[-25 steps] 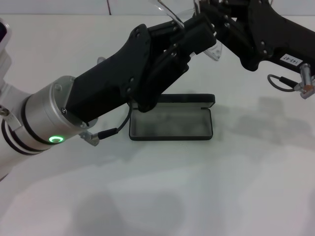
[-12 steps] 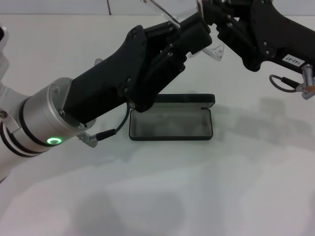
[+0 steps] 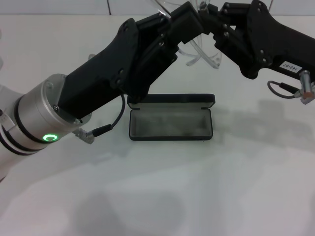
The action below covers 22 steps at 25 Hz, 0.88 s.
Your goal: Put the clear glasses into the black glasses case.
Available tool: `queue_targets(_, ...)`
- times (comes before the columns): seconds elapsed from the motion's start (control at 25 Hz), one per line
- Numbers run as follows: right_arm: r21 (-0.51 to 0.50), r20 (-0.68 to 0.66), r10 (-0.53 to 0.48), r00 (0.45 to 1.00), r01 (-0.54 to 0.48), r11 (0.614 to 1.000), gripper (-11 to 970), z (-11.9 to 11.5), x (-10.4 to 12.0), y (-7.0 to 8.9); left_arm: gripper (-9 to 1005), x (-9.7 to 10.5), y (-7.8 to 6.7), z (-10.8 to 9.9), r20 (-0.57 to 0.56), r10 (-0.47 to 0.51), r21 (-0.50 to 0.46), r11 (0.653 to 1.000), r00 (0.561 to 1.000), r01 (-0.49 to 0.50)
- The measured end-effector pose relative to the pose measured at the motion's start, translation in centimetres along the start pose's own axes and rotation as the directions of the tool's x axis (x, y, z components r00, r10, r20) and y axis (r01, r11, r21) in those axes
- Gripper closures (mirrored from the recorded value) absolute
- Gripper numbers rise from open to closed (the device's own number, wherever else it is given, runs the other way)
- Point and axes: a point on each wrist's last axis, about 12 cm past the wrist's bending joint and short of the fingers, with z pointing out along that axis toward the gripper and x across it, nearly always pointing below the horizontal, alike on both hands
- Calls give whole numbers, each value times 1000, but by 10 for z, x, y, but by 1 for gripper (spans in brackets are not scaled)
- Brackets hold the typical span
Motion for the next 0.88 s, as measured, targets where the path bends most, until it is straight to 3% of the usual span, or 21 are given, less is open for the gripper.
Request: queue_targets(0.88, 12, -3, 5, 1000, -5, 1000, 890, -3, 1, 1, 885, 2, 3, -2, -11, -6, -28, 1000, 1000, 5)
